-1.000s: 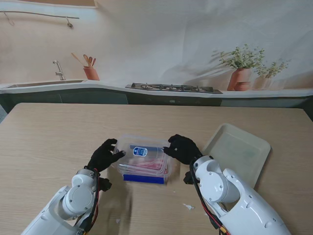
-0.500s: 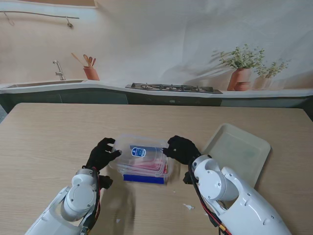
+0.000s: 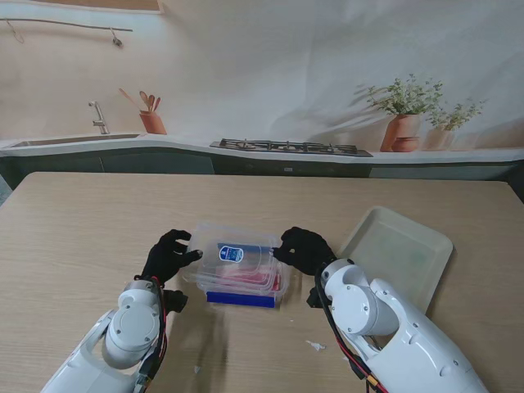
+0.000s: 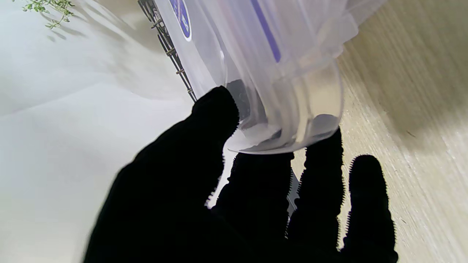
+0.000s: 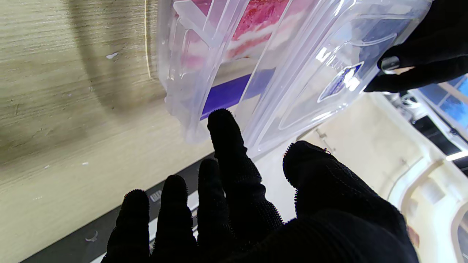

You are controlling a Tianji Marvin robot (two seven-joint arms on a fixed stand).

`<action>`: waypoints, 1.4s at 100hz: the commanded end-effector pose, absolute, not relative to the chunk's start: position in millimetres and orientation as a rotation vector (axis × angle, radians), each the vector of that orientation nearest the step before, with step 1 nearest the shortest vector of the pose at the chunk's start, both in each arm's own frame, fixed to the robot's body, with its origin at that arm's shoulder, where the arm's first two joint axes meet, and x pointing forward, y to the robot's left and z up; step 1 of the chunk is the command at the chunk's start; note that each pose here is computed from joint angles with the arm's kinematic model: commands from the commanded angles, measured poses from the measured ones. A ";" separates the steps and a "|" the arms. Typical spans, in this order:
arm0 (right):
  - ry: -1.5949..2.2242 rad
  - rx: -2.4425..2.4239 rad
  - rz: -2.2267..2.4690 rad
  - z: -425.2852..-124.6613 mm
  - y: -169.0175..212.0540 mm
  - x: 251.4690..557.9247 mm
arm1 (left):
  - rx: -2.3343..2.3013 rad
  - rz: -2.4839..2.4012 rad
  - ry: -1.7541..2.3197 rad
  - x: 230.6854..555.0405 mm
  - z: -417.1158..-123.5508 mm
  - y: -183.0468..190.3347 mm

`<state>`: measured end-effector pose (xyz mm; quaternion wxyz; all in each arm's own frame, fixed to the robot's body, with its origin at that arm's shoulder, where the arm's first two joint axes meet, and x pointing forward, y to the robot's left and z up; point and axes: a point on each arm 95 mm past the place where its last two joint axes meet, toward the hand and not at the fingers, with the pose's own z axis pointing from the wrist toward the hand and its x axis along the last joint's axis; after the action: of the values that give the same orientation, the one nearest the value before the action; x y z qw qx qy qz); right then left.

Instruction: Separate the bacon slices onto the tray

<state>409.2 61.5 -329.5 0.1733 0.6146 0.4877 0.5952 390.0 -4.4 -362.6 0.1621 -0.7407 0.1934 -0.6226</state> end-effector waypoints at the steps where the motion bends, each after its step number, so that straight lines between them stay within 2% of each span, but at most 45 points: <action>1: 1.393 1.751 1.682 -332.3 65.6 406.8 | -2.122 -1.787 0.551 389.6 -362.3 -6.3; 140: 1.322 1.705 1.703 -334.9 58.7 406.6 | -2.218 -1.938 0.077 392.7 -328.5 12.7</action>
<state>409.9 55.0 -331.9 0.2024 0.6046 0.4708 0.6097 390.7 16.6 -336.0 0.1063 -0.7517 0.0310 -0.6501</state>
